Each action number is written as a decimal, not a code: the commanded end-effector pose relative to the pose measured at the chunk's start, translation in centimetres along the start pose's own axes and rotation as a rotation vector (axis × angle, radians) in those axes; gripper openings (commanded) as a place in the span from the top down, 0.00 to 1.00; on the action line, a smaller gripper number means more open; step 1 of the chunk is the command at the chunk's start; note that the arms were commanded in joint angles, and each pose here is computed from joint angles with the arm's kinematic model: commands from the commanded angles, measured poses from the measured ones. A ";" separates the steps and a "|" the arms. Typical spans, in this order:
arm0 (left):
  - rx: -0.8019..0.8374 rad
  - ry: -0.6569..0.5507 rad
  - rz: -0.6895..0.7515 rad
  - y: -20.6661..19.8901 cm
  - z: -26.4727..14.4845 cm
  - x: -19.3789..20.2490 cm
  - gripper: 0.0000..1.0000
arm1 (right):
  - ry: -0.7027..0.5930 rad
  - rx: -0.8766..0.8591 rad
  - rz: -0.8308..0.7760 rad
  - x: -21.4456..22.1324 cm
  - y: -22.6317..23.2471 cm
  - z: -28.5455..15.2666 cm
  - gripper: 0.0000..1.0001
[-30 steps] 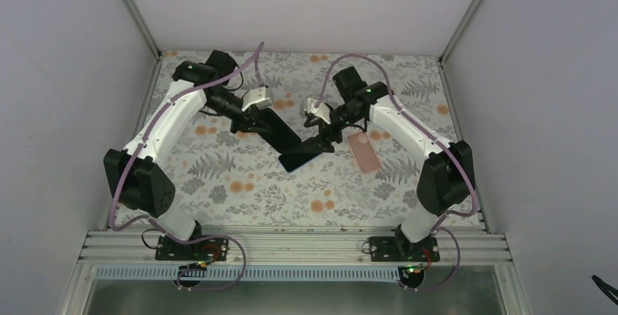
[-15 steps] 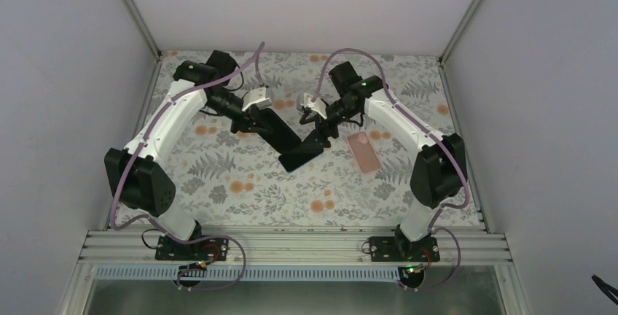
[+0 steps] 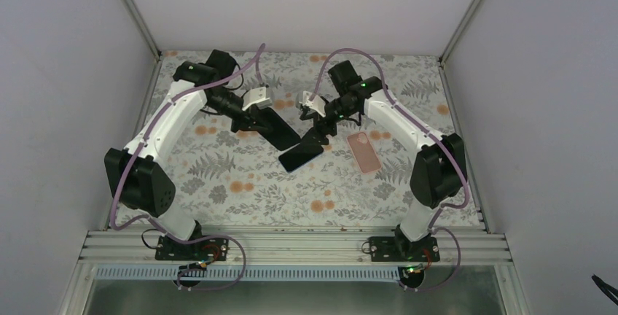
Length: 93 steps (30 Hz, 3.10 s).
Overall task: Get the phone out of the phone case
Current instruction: Remove the phone case from the phone.
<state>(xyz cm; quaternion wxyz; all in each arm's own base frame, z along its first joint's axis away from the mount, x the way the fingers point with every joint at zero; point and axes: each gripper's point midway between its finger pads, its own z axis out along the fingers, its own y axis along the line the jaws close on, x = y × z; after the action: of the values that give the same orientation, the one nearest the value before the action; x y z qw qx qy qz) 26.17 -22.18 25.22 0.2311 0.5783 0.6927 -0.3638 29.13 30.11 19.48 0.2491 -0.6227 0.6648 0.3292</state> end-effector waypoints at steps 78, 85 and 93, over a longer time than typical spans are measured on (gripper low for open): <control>0.069 -0.052 0.048 -2.4 0.3 -1.9 0.98 | 0.043 0.008 -0.042 -0.1 3.1 -0.6 0.12; 0.070 -0.058 0.055 -2.6 0.2 -2.0 0.98 | 0.046 0.033 -0.044 -0.2 2.5 -0.4 0.13; 0.073 -0.093 0.090 -3.8 -0.5 -2.7 0.98 | 0.065 0.212 -0.027 -0.2 -1.4 -0.9 0.11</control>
<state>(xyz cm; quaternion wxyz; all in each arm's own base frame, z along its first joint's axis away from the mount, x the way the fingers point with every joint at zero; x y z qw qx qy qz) 24.75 -22.94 24.65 0.2101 0.5902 0.6864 -0.3693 27.87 29.52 20.19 0.2631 -0.6273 0.6794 0.2752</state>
